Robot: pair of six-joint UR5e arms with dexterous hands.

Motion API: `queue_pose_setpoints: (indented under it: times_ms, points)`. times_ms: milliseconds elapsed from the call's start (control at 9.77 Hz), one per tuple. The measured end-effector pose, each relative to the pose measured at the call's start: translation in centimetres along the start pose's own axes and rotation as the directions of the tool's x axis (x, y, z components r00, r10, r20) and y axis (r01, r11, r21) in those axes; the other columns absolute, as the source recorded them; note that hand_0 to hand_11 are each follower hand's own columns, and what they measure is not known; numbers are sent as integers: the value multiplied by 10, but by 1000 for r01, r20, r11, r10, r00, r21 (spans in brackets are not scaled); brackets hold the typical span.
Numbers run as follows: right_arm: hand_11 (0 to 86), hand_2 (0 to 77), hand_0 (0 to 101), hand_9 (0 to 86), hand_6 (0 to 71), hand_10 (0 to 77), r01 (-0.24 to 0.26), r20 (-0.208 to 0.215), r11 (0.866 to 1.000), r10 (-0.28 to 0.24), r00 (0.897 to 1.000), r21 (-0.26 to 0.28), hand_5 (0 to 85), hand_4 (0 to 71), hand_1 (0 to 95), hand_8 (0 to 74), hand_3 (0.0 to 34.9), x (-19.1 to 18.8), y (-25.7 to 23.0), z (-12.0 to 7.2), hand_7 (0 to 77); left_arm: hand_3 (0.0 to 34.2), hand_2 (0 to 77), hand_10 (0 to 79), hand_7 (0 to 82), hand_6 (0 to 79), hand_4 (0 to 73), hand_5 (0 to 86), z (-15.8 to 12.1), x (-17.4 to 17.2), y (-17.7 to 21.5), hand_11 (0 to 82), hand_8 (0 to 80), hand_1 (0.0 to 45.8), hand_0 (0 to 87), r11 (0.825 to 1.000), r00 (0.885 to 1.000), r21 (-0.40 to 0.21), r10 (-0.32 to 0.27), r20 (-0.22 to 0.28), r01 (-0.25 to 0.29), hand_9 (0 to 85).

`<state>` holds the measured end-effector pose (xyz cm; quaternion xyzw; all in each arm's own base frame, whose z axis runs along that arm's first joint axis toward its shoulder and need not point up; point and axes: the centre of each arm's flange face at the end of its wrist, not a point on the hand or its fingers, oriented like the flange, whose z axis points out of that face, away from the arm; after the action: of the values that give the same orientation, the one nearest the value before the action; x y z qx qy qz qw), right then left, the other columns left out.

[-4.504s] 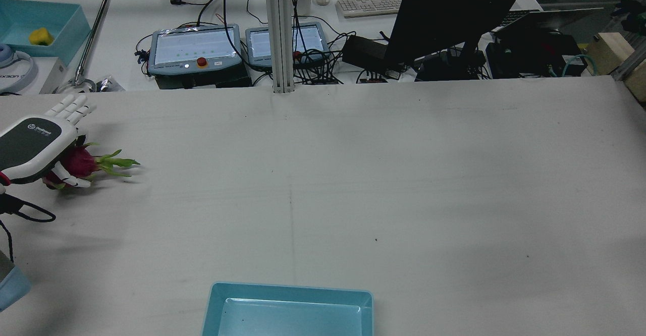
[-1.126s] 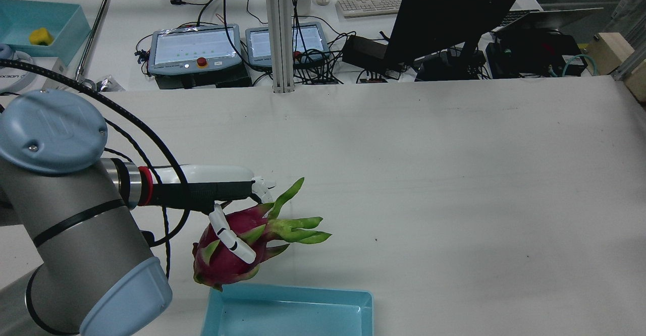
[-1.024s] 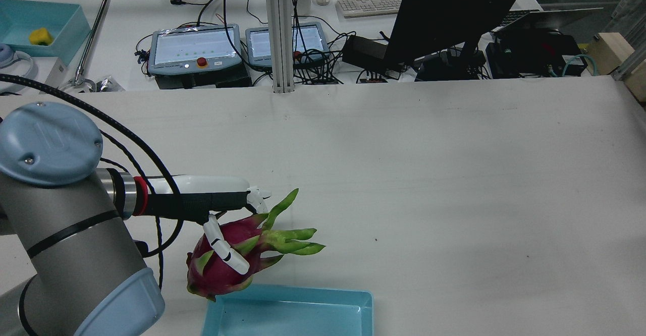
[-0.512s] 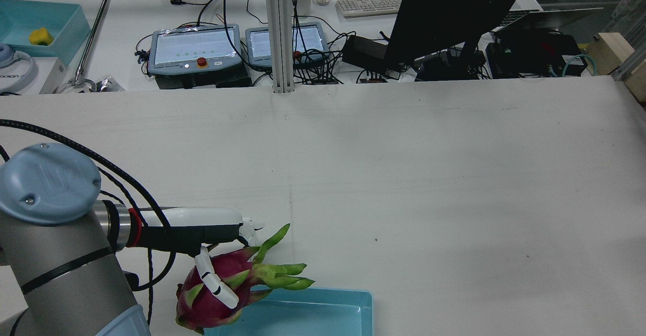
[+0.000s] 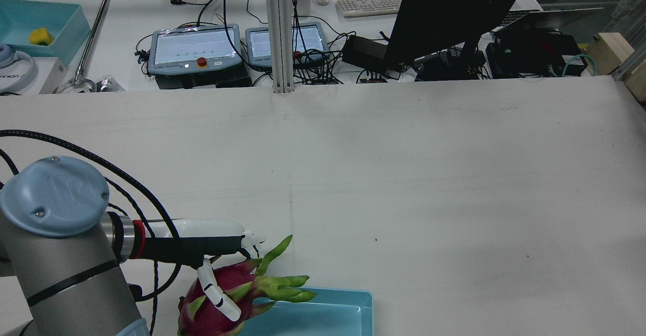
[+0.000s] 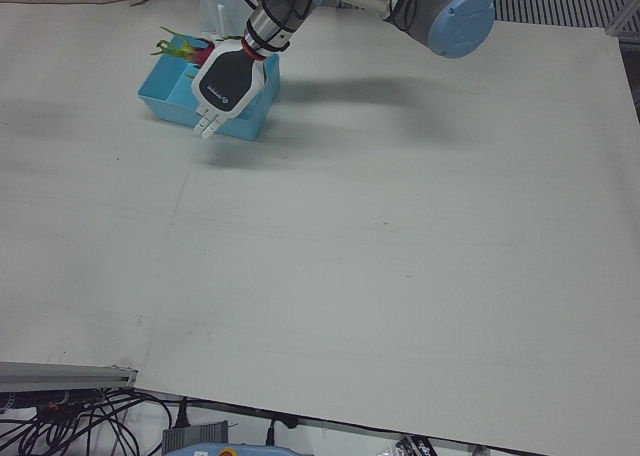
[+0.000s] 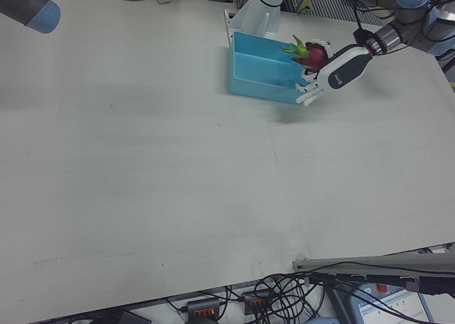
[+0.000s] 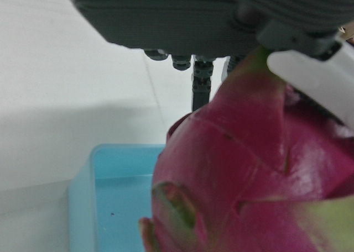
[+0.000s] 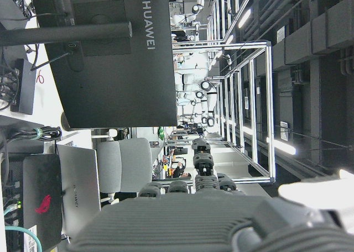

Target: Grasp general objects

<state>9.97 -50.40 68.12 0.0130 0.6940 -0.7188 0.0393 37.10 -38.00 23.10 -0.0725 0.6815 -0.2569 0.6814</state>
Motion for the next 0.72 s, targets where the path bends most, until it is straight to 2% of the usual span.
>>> queue_pose_setpoints:
  times_ms: [102, 205, 307, 409, 512, 614, 717]
  points:
    - [11, 16, 1, 16, 0, 0, 0, 0, 1000, 0, 1000, 0, 0, 0, 49, 0, 0, 0, 0, 0, 0, 0, 311, 5, 316, 44, 355, 496, 3, -2, 5, 5, 11, 0, 536, 1000, 1000, -13, -14, 7, 14, 65]
    - [11, 16, 0, 16, 0, 0, 0, 0, 1000, 0, 1000, 0, 0, 0, 49, 0, 0, 0, 0, 0, 0, 0, 311, 5, 316, 44, 355, 496, 9, -6, 15, 5, 11, 0, 536, 999, 999, -36, -28, 17, 29, 65]
    - [11, 16, 0, 16, 0, 0, 0, 0, 1000, 0, 1000, 0, 0, 0, 49, 0, 0, 0, 0, 0, 0, 0, 300, 5, 191, 11, 355, 491, 15, -11, 25, 5, 11, 0, 482, 997, 999, -59, -41, 27, 43, 27]
    - [11, 16, 1, 16, 0, 0, 0, 0, 1000, 0, 1000, 0, 0, 0, 49, 0, 0, 0, 0, 0, 0, 0, 267, 5, 169, 11, 355, 496, 18, -13, 31, 5, 11, 0, 468, 996, 998, -72, -52, 32, 54, 22]
    - [11, 16, 1, 16, 0, 0, 0, 0, 1000, 0, 1000, 0, 0, 0, 49, 0, 0, 0, 0, 0, 0, 0, 213, 5, 153, 5, 322, 507, 21, -13, 34, 5, 11, 0, 467, 995, 998, -81, -59, 30, 61, 22]
    - [11, 16, 1, 16, 0, 0, 0, 0, 1000, 0, 1000, 0, 0, 0, 49, 0, 0, 0, 0, 0, 0, 0, 120, 5, 142, 0, 262, 491, 23, -13, 35, 5, 11, 0, 471, 994, 998, -87, -62, 25, 64, 16]
    - [11, 16, 1, 16, 0, 0, 0, 0, 1000, 0, 1000, 0, 0, 0, 49, 0, 0, 0, 0, 0, 0, 0, 120, 5, 142, 0, 262, 491, 26, -13, 35, 5, 11, 0, 471, 994, 998, -89, -62, 18, 64, 16]
